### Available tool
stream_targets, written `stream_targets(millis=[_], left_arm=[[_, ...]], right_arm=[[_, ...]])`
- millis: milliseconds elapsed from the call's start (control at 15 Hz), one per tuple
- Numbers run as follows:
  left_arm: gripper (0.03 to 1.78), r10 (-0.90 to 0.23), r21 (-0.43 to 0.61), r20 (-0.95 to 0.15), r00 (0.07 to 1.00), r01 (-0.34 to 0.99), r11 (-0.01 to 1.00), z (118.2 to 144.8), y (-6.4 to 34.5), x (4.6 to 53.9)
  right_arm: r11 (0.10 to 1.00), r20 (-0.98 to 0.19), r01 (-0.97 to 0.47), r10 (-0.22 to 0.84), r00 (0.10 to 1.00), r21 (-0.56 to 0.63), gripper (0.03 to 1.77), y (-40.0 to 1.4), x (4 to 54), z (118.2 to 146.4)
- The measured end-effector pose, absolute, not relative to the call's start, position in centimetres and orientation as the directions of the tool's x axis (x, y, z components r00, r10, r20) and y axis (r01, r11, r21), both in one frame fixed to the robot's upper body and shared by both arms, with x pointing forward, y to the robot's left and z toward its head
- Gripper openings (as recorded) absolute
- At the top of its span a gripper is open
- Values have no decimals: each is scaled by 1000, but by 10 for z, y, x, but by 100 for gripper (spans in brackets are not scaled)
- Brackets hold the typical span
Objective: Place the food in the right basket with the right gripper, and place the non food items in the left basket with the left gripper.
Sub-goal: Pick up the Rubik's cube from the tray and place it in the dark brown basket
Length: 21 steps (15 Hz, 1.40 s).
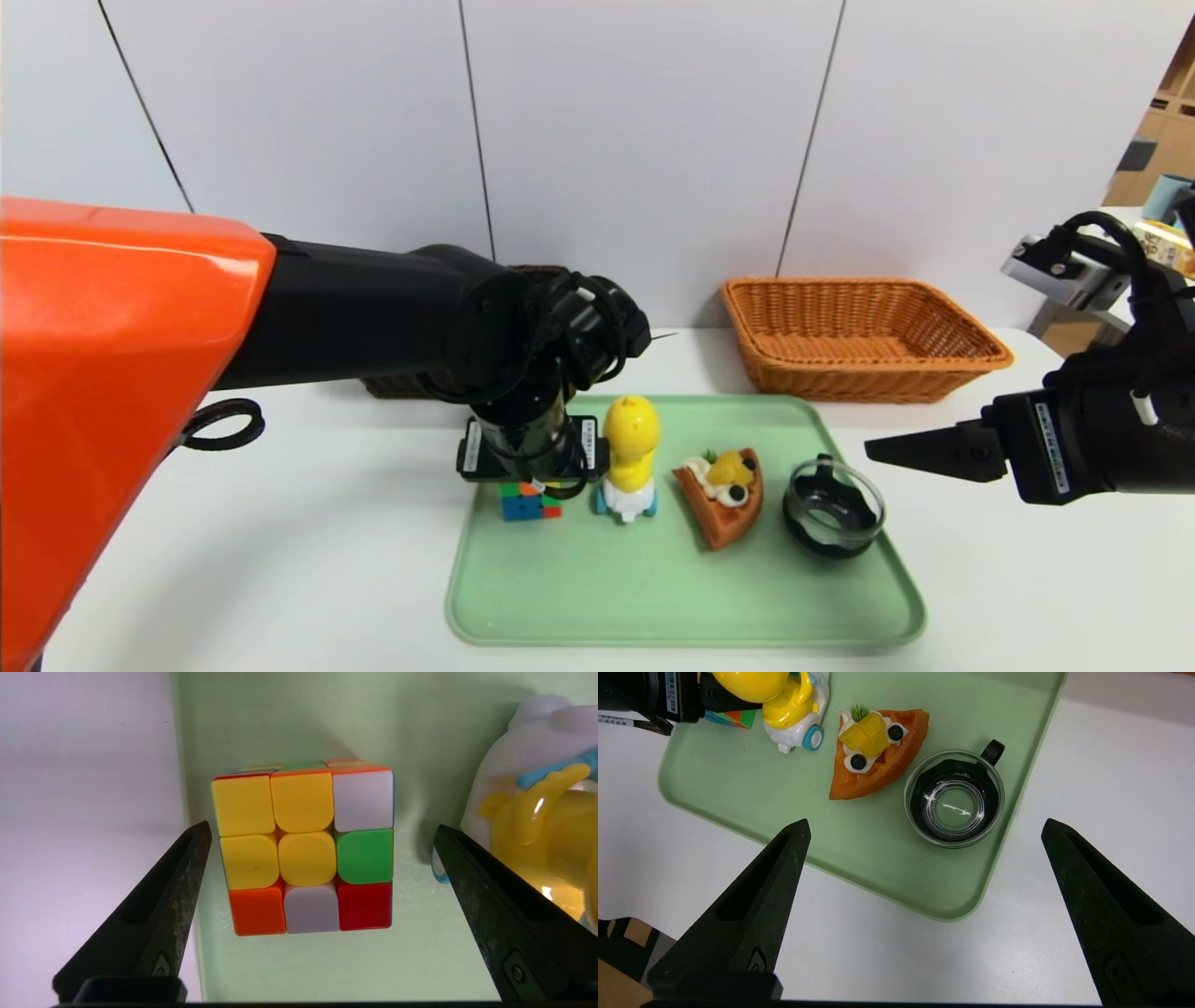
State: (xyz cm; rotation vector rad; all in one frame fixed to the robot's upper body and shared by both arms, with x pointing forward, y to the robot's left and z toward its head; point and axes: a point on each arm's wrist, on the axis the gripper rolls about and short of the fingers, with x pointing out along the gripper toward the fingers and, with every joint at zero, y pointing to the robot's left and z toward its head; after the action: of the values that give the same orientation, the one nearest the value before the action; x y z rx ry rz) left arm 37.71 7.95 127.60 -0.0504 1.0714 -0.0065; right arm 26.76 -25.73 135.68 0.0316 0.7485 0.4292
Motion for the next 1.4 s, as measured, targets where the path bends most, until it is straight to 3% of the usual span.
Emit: stream_targets(millis=[267,600,867,1067,1400], left_arm=[[169,-20,-39,-881,473,-32,999,1273,82,381],[99,-5,-28,-888,459,-44,999,1266,85,386],[98,-5,-32,-886,464,-50,998,1270,87,386],[98,-25,-57,-869,494,-50,997,1288,95,380],[98,-108,-124,-767,633,19,992,1356,122,362]], right_arm=[[914,-657,-365,387,647,179,171,-258,267,1355],[915,-663,-362,384,643,179,171,-259,265,1353],[915,-659,-361,384,646,180,171,-260,263,1353],[917,-659,-354,383,647,184,171,-261,263,1353],[918,-663,-348,381,645,189,171,-261,262,1351]])
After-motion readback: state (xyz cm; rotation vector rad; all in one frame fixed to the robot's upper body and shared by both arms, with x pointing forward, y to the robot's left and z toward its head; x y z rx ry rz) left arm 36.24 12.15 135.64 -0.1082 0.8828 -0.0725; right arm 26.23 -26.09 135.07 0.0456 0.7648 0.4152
